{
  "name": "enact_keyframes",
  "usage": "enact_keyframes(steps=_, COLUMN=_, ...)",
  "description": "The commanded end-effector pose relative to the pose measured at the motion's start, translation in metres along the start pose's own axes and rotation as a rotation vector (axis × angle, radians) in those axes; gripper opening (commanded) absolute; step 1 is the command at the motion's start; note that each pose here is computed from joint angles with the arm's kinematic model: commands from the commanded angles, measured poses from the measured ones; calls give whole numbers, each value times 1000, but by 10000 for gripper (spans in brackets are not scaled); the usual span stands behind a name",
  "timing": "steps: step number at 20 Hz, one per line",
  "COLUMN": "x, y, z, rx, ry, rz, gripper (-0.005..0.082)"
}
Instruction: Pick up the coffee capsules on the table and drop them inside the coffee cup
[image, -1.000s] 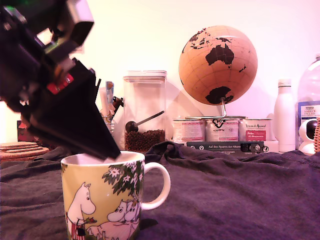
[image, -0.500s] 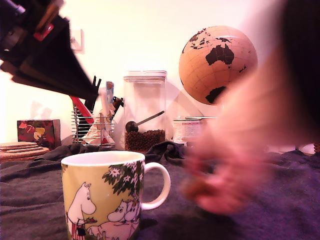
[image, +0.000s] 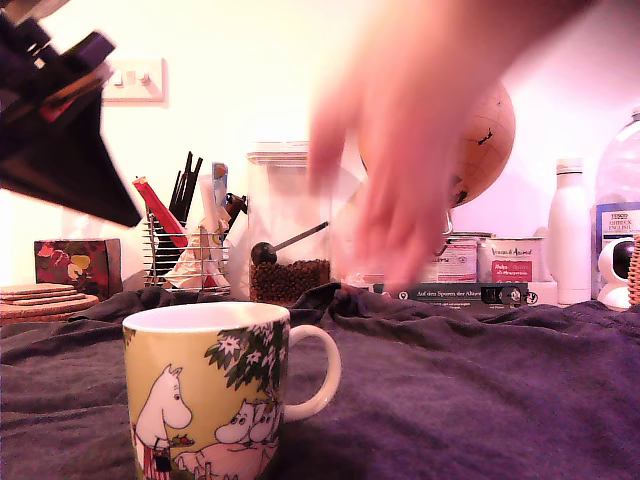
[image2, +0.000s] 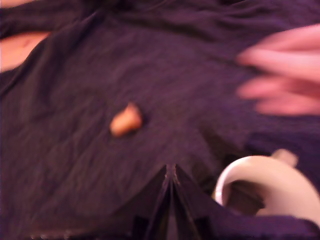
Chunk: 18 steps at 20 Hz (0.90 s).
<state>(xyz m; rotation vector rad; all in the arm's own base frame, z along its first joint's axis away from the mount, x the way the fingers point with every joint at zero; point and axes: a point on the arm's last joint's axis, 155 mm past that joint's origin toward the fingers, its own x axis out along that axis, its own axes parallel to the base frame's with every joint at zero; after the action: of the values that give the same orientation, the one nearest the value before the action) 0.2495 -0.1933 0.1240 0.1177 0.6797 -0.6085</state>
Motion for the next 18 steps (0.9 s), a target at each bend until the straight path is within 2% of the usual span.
enact_keyframes(steps=1, x=-4, y=0, z=7, rx=-7, ry=-19, rz=1, gripper=-19)
enact_keyframes(steps=12, x=-3, y=0, z=7, rx=7, ry=-18, rz=1, gripper=-19)
enact_keyframes(steps=18, x=2, y=-5, z=19, rx=33, ry=-116, rz=-24, gripper=-19)
